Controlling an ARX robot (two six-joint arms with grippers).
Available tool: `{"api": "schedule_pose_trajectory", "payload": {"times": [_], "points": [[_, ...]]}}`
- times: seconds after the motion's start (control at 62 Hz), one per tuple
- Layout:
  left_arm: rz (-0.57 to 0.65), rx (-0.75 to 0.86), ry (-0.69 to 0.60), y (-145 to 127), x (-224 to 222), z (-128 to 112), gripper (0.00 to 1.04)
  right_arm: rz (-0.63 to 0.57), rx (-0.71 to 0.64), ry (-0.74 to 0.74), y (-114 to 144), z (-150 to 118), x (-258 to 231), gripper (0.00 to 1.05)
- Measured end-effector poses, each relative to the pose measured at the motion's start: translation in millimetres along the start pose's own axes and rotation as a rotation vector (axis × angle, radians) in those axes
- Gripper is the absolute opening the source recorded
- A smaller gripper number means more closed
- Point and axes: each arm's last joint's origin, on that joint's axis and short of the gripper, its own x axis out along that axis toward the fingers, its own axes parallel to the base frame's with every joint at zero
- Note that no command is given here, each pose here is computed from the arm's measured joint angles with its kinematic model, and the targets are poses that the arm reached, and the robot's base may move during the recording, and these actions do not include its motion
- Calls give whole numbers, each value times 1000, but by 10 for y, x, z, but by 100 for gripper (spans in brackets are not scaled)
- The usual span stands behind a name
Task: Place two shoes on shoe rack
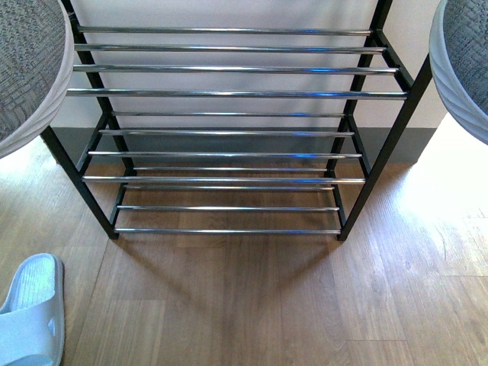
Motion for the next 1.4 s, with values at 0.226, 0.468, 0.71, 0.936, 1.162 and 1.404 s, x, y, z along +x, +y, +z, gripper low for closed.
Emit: {"api": "schedule_pose_trajectory", "payload": {"times": [0.226, 0.468, 0.71, 0.936, 1.162, 1.404], "points": [[-1, 2, 1, 0, 0, -3, 2, -3, 1, 3, -2, -10, 0, 1], [0, 1, 1, 0, 0, -3, 2, -1, 1, 3, -1, -10, 0, 1], [0, 2, 1, 0, 0, -3, 2, -1, 1, 3, -1, -11, 0, 1], [2, 2, 0, 1, 0, -2, 2, 0, 1, 2, -1, -10, -1, 1], [2, 1, 0, 1, 0, -2, 2, 0, 1, 3, -1, -10, -1, 1], [1, 1, 0, 1, 0, -2, 2, -4, -211, -262, 60, 32, -4, 1]]}}
